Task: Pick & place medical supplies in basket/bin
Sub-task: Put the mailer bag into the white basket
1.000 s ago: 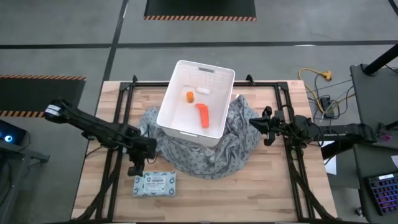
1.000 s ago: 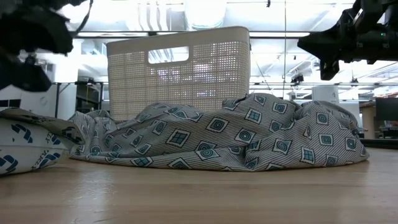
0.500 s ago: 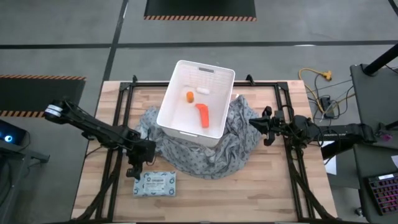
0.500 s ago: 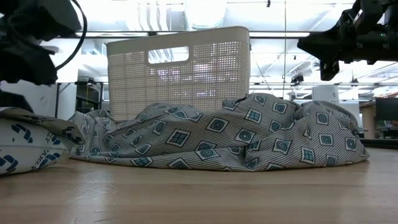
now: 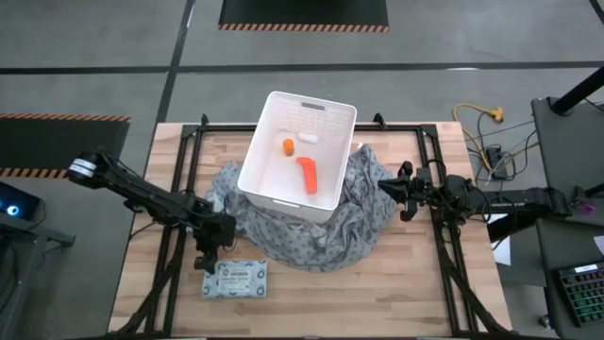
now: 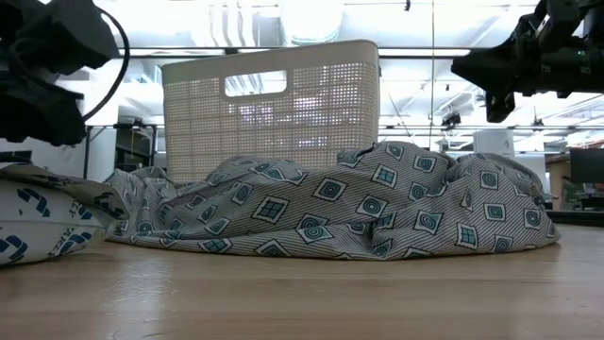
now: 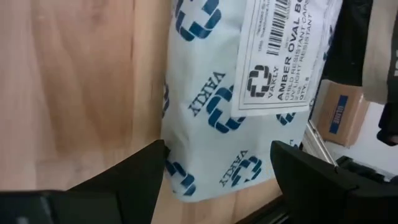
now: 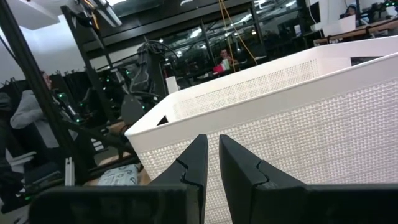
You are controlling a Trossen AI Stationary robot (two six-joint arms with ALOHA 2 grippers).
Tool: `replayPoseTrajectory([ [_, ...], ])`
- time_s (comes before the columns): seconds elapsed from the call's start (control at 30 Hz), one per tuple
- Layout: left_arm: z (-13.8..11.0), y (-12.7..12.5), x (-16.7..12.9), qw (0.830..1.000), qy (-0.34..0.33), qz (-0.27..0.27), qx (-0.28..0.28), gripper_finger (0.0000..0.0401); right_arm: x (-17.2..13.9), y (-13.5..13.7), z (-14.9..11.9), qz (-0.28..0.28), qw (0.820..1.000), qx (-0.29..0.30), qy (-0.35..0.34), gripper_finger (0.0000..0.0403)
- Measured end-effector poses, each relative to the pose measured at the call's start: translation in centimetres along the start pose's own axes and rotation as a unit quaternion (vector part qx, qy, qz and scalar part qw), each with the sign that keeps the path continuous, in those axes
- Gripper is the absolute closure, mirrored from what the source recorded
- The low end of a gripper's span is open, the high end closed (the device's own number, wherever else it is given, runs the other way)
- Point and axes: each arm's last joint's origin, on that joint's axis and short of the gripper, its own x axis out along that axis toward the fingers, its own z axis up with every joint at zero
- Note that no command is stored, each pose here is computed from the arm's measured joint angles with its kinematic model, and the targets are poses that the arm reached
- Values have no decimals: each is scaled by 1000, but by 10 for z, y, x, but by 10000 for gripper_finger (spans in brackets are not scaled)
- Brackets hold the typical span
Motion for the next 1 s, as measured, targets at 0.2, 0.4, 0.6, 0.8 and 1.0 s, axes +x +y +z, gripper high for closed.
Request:
replayPoseTrajectory([
  [0.2, 1, 3, 9, 1000, 26, 13, -10, 128, 0, -1, 0, -9, 1000, 0, -3, 369],
  [0.4, 4, 5, 21, 998, 62, 6, -18, 135, 0, -1, 0, -9, 1000, 0, -3, 369],
  [0.6, 6, 8, 27, 997, 73, 10, -26, 200, 0, -1, 0, -9, 1000, 0, -3, 369],
  [0.8, 8, 8, 28, 998, 60, 12, -13, 299, 0, -1, 0, -9, 1000, 0, -3, 369],
  [1.0, 9, 7, 28, 998, 56, 10, -11, 370, 0, -1, 0, -9, 1000, 0, -3, 369],
])
